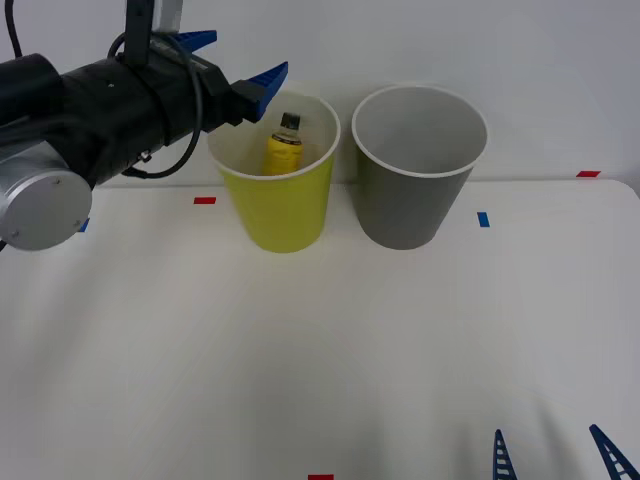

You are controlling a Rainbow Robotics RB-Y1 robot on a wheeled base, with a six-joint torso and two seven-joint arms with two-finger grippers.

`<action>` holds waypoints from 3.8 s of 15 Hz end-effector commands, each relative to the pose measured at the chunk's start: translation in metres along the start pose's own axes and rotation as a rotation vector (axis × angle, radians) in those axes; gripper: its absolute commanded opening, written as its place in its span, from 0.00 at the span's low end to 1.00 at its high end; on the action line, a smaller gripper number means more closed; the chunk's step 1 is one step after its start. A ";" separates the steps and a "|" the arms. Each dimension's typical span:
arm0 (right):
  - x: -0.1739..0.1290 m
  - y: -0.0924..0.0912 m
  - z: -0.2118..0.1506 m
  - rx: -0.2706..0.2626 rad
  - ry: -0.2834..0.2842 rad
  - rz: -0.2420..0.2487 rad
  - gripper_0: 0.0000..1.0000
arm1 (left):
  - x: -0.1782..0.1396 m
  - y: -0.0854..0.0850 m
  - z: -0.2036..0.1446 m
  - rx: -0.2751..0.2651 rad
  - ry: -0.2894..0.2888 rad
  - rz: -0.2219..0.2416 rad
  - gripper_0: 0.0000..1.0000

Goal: Put cans in the gray bin and PET bottles in the light green bin.

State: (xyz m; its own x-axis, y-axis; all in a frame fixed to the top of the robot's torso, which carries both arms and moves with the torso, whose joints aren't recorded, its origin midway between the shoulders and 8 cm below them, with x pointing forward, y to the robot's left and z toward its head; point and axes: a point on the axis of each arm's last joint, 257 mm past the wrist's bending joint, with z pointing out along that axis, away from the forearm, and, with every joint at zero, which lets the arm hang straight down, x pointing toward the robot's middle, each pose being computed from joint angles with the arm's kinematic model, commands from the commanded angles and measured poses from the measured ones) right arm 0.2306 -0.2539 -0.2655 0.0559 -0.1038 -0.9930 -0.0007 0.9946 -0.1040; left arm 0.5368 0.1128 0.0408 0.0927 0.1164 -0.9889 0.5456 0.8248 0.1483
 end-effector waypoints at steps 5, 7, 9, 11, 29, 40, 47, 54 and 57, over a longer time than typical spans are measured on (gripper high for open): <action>0.000 0.000 0.000 0.000 0.000 0.000 1.00 | 0.053 -0.022 -0.095 -0.038 0.057 -0.057 1.00; 0.000 0.000 0.000 0.000 0.000 0.000 1.00 | 0.071 -0.028 -0.117 -0.053 0.091 -0.077 1.00; 0.000 0.000 0.000 0.000 0.000 0.000 1.00 | 0.092 -0.033 -0.142 -0.077 0.111 -0.124 1.00; 0.000 0.000 0.000 0.000 0.000 0.000 1.00 | 0.105 -0.037 -0.160 -0.115 0.098 -0.182 1.00; 0.000 0.000 0.000 0.000 0.000 0.000 1.00 | 0.246 -0.017 -0.234 -0.418 0.044 -0.204 1.00; 0.000 0.000 0.000 0.000 0.000 0.000 1.00 | 0.298 -0.056 -0.343 -0.509 -0.024 -0.250 1.00; 0.000 0.000 0.000 0.000 0.000 0.000 1.00 | 0.315 -0.078 -0.372 -0.510 0.042 -0.221 1.00; 0.000 0.000 0.000 0.000 0.000 0.000 1.00 | 0.315 -0.079 -0.372 -0.508 0.045 -0.217 1.00; 0.000 0.000 0.000 0.000 0.000 0.000 1.00 | 0.315 -0.079 -0.372 -0.508 0.045 -0.217 1.00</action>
State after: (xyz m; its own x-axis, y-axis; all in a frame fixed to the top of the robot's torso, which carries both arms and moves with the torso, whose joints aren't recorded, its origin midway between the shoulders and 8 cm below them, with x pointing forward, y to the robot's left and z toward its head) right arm 0.2306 -0.2539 -0.2655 0.0560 -0.1039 -0.9930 -0.0007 0.9946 -0.1041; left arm 0.2130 0.2899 -0.2876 -0.0190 -0.0717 -0.9972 0.0771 0.9944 -0.0729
